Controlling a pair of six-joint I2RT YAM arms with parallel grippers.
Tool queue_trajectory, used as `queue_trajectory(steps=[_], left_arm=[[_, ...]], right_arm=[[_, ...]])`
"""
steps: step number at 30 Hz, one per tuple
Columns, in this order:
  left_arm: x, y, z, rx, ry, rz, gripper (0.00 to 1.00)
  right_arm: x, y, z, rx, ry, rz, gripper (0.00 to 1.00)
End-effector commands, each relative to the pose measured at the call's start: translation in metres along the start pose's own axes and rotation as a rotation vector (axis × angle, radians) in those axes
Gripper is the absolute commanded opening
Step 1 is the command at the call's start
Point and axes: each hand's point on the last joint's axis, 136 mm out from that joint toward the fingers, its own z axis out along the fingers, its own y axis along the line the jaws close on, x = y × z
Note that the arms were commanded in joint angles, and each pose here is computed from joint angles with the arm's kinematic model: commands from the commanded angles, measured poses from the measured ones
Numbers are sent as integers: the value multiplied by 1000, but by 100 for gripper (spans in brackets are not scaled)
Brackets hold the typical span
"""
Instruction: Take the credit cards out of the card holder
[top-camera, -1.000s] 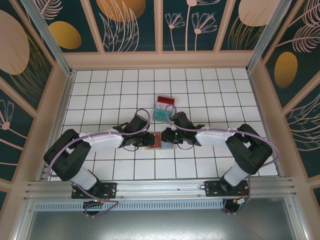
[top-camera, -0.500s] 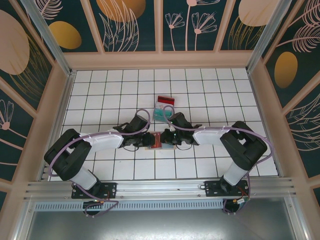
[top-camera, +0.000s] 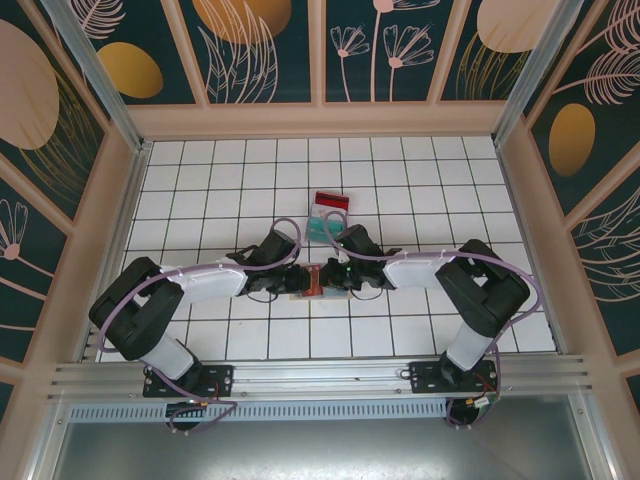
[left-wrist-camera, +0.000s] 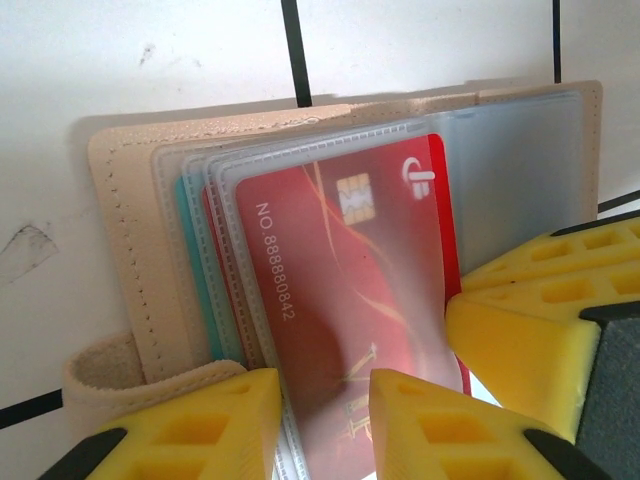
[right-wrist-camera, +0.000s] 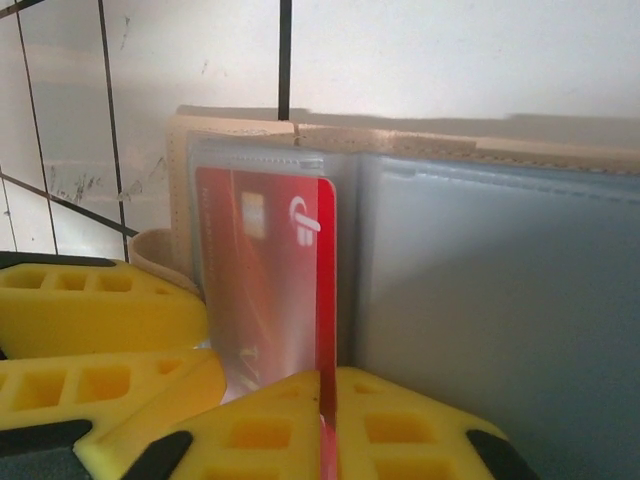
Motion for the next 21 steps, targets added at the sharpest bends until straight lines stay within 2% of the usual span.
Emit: queue_trajectory(steps=[1, 4, 12, 21], left_arm=[[11, 8, 7, -19, 40, -12, 31], [12, 11, 7, -30, 44, -16, 24], [19, 28, 9, -108, 66, -22, 19], [26, 38, 11, -147, 87, -29, 19]], right_arm=[[-2, 12, 3, -37, 7, -11, 6], [-1, 9, 1, -31, 3, -9, 0], [0, -2, -5, -10, -9, 13, 0], [-1, -16, -15, 12, -29, 39, 0]])
